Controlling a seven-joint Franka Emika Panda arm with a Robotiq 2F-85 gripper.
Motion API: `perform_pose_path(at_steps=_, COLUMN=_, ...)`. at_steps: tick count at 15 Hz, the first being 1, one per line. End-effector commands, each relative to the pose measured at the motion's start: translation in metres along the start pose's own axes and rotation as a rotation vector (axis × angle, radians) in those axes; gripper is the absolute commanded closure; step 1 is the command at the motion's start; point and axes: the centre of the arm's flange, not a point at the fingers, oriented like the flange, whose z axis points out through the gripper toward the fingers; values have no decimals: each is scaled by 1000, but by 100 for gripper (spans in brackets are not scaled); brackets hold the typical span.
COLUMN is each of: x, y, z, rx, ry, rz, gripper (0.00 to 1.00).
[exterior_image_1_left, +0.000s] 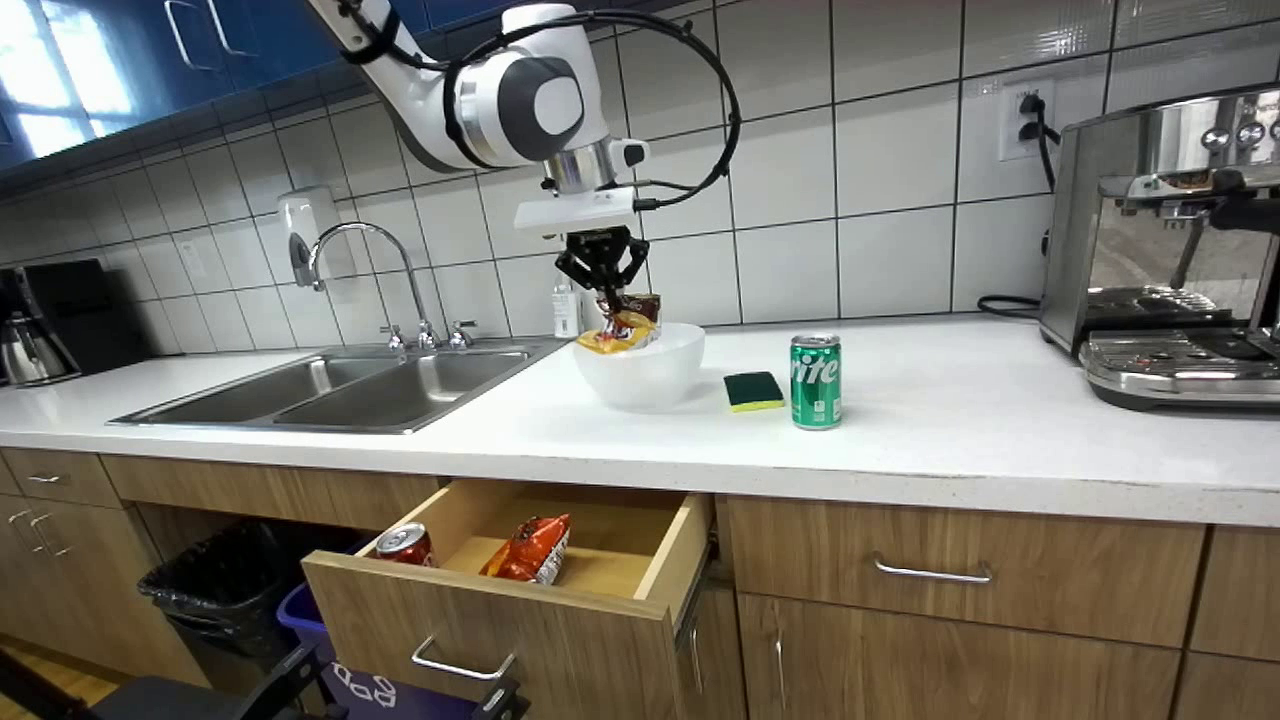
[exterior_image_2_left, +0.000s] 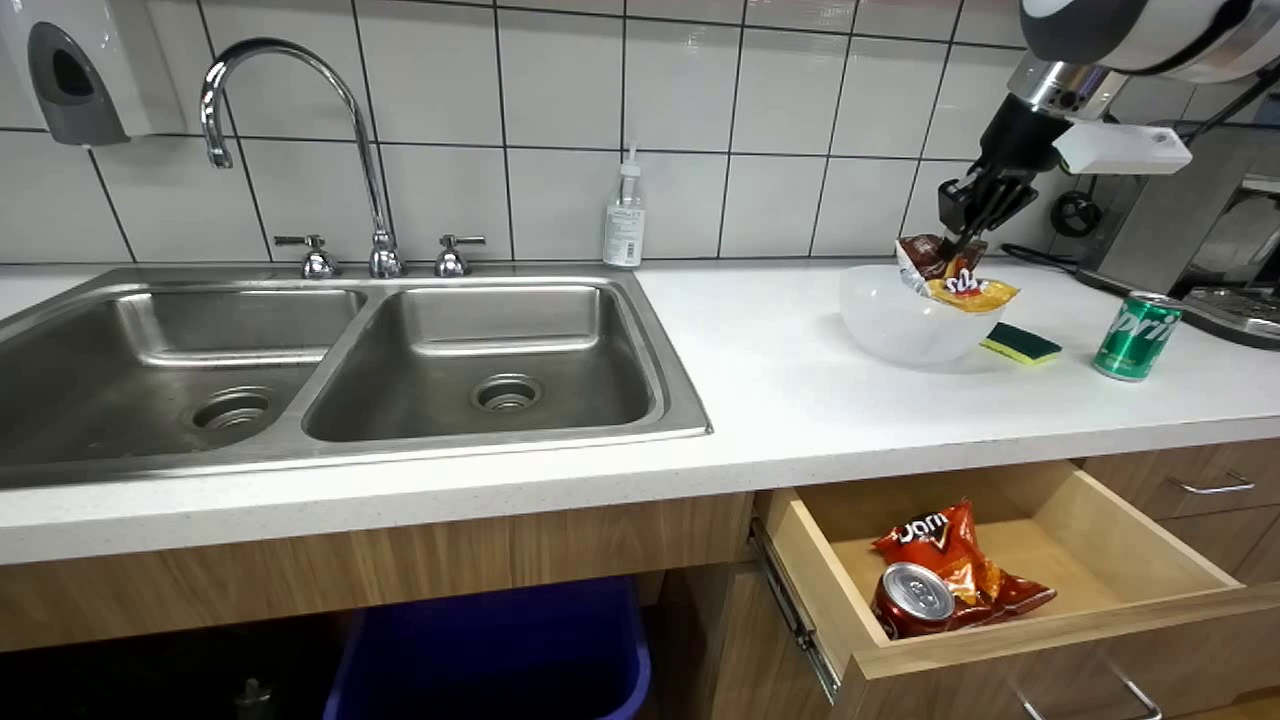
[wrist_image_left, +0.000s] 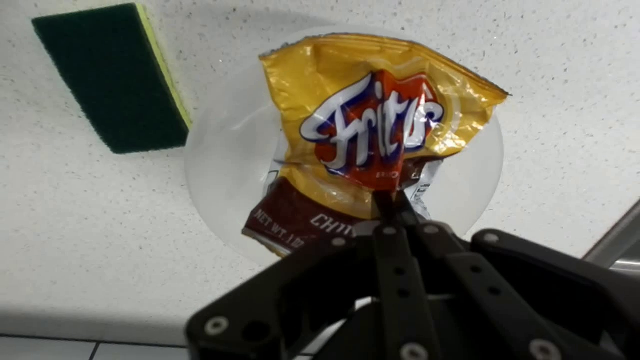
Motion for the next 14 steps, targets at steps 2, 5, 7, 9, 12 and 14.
perform_pose_path(at_steps=2, x=-32, y=-3, z=-31, rx=16, ry=35, rz=-7, gripper=100)
perform_pose_path(at_steps=5, x=-47, y=-4, z=-41, rx=26, ry=29, rz=-9, gripper=100)
perform_pose_path(at_steps=7, x=-57, y=-5, z=-47, rx=26, ry=25, rz=-7, gripper=100)
perform_pose_path(at_steps=9, x=-68, y=-7, z=-54, rx=20, ry=21, rz=-8, gripper=100)
perform_pose_path(at_steps=12, x=-86, y=-10, z=-63, rx=12, ry=15, rz=-4, gripper=100)
perform_pose_path(at_steps=14, x=-97, y=-13, z=-69, rx=6, ry=12, rz=2, gripper=100)
